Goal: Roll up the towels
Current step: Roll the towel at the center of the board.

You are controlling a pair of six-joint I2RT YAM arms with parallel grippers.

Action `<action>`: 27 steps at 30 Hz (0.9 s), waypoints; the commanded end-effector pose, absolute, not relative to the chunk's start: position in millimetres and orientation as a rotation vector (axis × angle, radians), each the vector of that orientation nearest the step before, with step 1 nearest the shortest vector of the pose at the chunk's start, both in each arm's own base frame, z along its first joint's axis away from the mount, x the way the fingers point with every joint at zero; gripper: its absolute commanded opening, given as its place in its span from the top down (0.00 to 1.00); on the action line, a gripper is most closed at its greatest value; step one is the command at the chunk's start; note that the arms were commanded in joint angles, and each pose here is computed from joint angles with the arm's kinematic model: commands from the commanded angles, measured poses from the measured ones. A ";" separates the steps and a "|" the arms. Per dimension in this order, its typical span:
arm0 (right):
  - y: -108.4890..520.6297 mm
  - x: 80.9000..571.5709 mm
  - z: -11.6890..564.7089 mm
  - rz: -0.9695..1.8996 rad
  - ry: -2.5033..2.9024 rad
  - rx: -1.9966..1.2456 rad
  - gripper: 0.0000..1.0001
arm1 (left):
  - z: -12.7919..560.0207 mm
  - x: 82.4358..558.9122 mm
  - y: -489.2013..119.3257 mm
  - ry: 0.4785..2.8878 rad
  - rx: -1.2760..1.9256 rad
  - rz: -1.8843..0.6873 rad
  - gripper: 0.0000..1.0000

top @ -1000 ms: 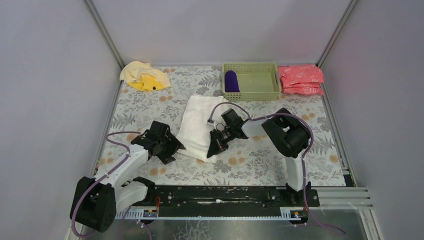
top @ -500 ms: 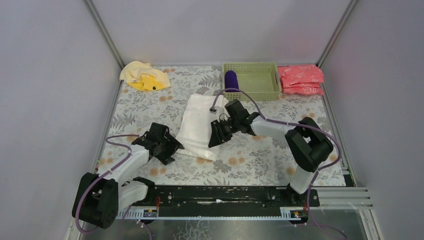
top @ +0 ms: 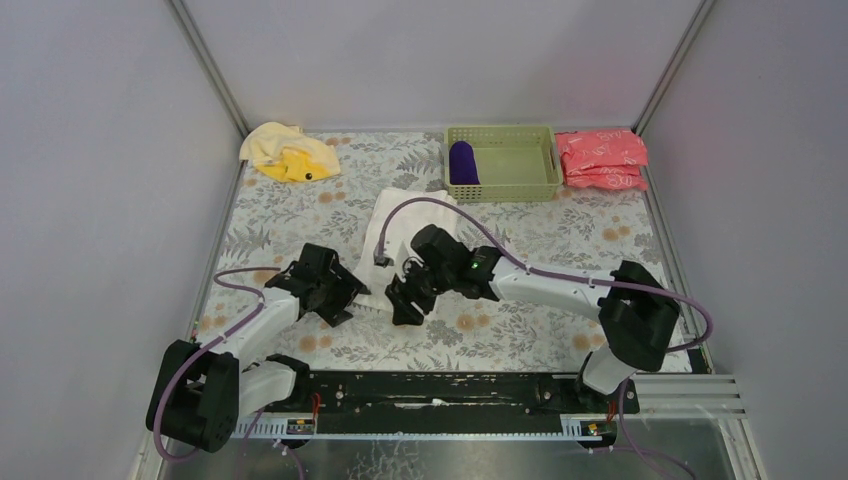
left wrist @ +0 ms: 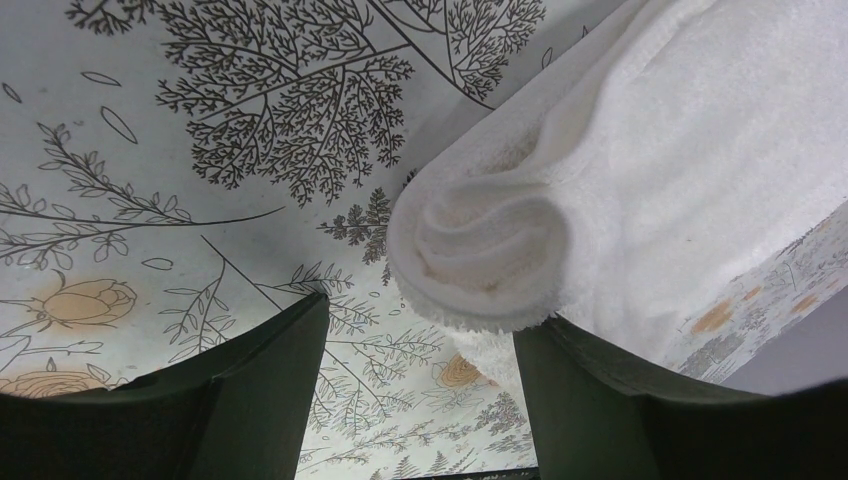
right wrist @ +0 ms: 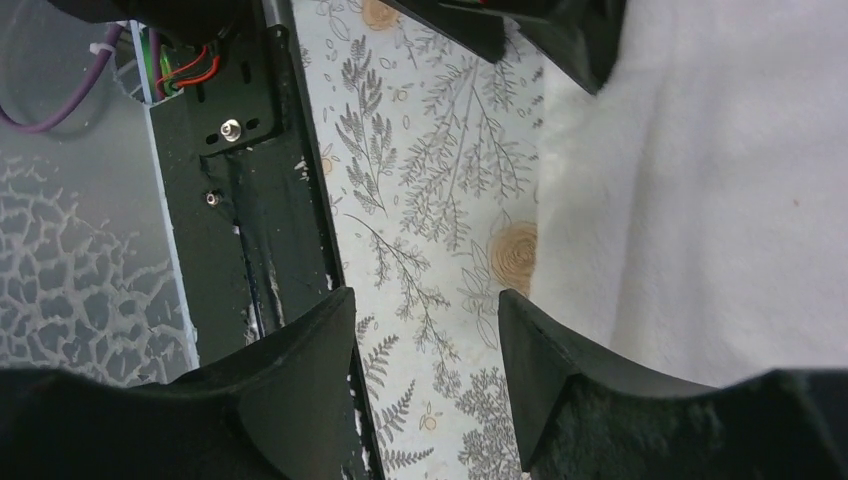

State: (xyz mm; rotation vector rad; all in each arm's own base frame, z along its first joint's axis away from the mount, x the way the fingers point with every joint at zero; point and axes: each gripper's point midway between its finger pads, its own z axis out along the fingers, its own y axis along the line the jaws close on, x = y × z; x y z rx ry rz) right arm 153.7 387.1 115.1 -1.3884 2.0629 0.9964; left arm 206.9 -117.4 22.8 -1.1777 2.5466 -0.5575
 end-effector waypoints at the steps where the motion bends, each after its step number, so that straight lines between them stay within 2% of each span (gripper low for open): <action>1: 404.2 152.1 109.5 0.959 1.995 -1.501 0.39 | 0.4 196.5 -100.0 2.560 -1.205 -0.420 0.32; 6: 399.7 154.2 88.1 0.872 2.021 -1.563 0.38 | -0.3 196.6 -99.3 2.561 -1.200 -0.415 0.32; 13: 383.9 180.9 74.4 0.624 2.045 -1.559 0.36 | -1.0 196.8 -99.6 2.569 -1.195 -0.413 0.32; 19: 378.8 192.6 74.8 0.542 2.020 -1.538 0.33 | 0.1 198.9 -99.3 2.568 -1.189 -0.409 0.32; 27: 367.4 199.4 45.2 0.404 2.059 -1.583 0.32 | 2.1 203.1 -100.2 2.570 -1.179 -0.409 0.32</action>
